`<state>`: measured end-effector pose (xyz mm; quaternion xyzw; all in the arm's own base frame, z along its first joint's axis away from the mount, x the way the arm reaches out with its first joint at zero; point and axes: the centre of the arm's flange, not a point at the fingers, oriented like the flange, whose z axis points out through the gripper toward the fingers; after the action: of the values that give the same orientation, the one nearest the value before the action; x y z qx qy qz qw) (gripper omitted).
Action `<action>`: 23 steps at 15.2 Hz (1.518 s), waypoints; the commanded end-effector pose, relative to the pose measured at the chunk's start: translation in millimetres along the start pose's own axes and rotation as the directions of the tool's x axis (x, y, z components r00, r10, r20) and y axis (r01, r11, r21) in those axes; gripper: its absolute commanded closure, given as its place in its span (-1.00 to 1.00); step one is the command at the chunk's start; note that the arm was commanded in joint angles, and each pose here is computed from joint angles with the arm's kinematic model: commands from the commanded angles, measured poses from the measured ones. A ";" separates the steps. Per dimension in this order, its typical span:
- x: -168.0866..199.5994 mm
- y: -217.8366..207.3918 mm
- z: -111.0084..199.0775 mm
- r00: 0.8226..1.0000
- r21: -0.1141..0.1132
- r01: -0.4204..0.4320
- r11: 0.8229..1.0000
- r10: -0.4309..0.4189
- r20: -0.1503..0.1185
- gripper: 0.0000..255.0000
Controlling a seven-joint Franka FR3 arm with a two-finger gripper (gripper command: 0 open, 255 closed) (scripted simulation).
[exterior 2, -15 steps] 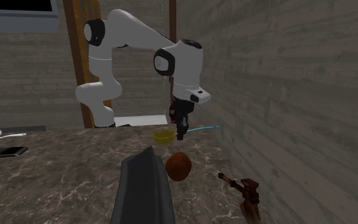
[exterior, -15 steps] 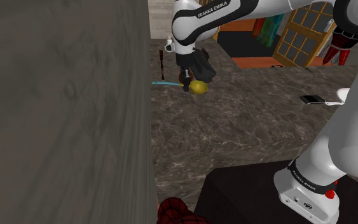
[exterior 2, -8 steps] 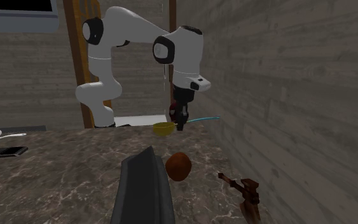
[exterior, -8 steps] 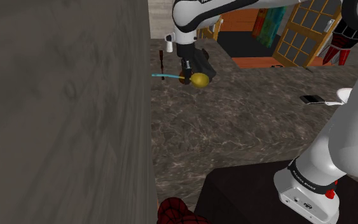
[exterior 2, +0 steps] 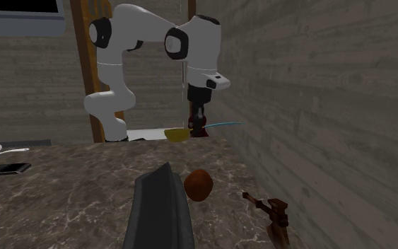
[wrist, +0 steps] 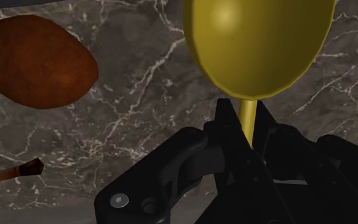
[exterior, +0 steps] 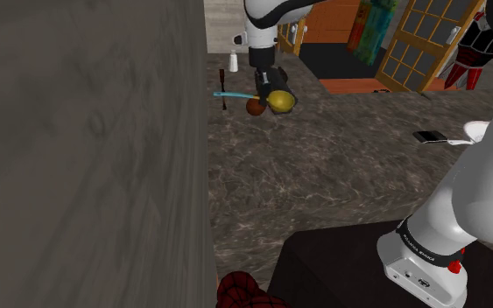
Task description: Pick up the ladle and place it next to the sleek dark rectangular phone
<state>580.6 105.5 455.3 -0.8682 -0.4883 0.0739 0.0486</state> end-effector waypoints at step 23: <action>-309.6 51.7 14.7 1.000 0.000 0.000 1.000 0.000 0.000 1.00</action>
<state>468.5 -173.8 458.2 -0.8684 -0.4878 0.0741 0.0487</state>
